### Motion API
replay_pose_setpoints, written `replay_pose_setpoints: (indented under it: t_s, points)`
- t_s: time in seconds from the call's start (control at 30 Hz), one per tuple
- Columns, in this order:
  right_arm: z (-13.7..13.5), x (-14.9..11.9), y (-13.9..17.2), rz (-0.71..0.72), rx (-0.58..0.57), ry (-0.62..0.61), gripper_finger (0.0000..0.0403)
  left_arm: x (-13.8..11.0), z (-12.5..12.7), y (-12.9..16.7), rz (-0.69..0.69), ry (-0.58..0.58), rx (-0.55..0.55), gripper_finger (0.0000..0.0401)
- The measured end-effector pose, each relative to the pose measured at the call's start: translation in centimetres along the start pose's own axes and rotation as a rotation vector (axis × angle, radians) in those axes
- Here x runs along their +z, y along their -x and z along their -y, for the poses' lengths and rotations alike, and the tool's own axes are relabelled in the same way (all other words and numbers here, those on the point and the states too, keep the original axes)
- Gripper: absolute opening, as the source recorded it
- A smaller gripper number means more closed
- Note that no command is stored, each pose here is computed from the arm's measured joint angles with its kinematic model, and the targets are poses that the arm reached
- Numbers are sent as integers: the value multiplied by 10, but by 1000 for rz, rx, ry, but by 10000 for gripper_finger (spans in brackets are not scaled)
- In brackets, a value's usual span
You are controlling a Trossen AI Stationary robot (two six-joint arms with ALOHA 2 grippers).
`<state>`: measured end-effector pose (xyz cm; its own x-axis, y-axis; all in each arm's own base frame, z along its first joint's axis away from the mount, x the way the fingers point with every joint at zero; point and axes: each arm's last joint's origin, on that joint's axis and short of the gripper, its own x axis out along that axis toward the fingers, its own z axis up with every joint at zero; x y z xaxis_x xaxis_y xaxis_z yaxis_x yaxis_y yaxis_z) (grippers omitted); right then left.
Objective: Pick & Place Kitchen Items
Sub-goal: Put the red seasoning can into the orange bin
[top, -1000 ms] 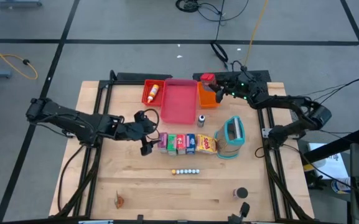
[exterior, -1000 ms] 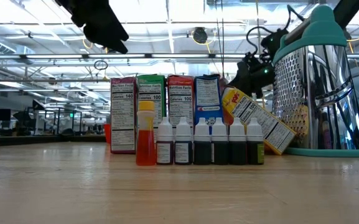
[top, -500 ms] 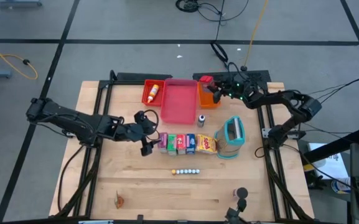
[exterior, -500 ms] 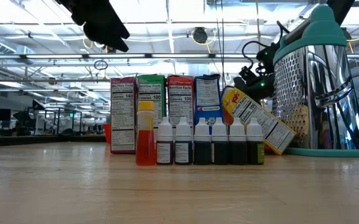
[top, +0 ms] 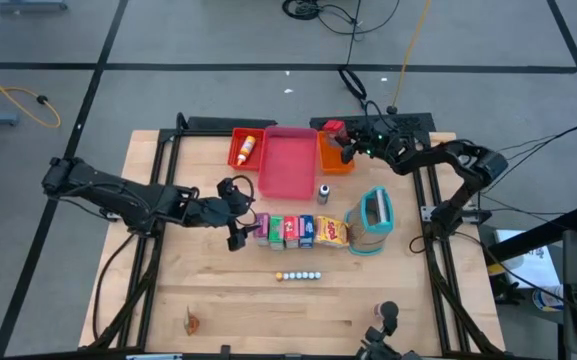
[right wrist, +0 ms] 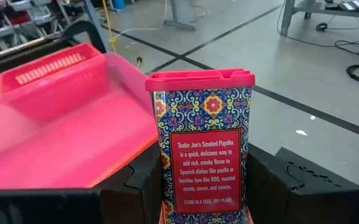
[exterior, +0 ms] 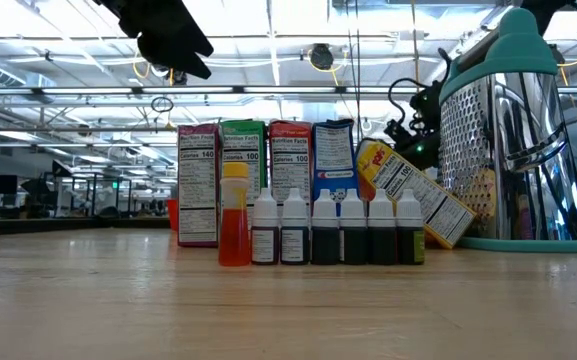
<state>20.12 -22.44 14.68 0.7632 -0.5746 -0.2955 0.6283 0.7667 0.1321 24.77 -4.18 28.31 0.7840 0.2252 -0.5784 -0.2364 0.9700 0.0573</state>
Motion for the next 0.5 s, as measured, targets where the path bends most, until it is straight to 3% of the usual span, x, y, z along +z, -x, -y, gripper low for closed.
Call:
replay_pose_setpoints:
  t_s: [0.33,0.43,0.5]
  points:
    - [1,-3,-4,24,2,11,160,0,1,0,0,-10,-5,351]
    - [2,-3,-4,26,-50,19,161,0,1,0,0,-18,-5,351]
    - [3,-3,-4,27,-74,19,185,0,1,0,1,-18,-5,351]
